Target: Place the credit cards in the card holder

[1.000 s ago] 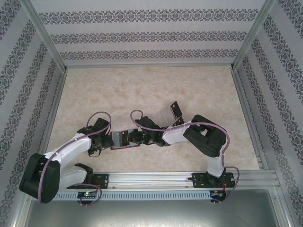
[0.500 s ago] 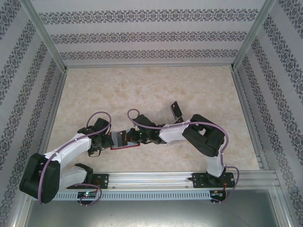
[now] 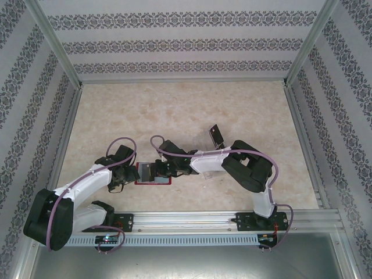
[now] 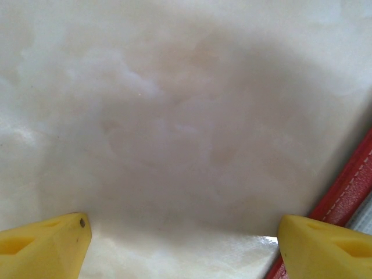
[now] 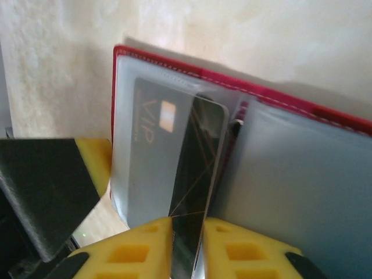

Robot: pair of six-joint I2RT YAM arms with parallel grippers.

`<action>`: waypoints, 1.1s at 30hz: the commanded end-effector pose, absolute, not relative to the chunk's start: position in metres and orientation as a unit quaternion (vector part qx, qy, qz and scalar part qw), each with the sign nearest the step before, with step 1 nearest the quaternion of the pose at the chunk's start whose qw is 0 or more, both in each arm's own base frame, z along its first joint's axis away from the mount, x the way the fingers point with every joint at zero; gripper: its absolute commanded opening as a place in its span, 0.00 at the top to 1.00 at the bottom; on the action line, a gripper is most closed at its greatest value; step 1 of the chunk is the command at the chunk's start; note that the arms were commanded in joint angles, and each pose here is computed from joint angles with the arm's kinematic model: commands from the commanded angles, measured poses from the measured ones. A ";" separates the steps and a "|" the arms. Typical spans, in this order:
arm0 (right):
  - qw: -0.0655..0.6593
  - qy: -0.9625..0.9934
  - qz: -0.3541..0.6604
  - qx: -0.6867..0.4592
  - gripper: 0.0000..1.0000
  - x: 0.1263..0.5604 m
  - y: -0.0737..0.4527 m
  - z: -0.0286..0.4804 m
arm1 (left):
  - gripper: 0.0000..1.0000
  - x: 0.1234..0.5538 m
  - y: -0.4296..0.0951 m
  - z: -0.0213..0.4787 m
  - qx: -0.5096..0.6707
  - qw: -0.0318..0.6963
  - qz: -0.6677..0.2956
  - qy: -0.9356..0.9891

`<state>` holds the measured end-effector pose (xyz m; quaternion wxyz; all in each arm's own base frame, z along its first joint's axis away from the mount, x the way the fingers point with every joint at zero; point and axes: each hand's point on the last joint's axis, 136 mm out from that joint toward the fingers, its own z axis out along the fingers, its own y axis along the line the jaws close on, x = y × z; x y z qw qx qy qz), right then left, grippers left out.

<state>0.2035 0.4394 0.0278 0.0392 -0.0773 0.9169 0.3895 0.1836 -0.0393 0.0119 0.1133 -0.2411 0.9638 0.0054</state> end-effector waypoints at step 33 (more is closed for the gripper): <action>0.036 0.930 0.331 -0.155 0.54 0.185 0.442 0.042 | 0.15 0.184 -0.049 0.003 -0.252 0.104 -0.026 0.962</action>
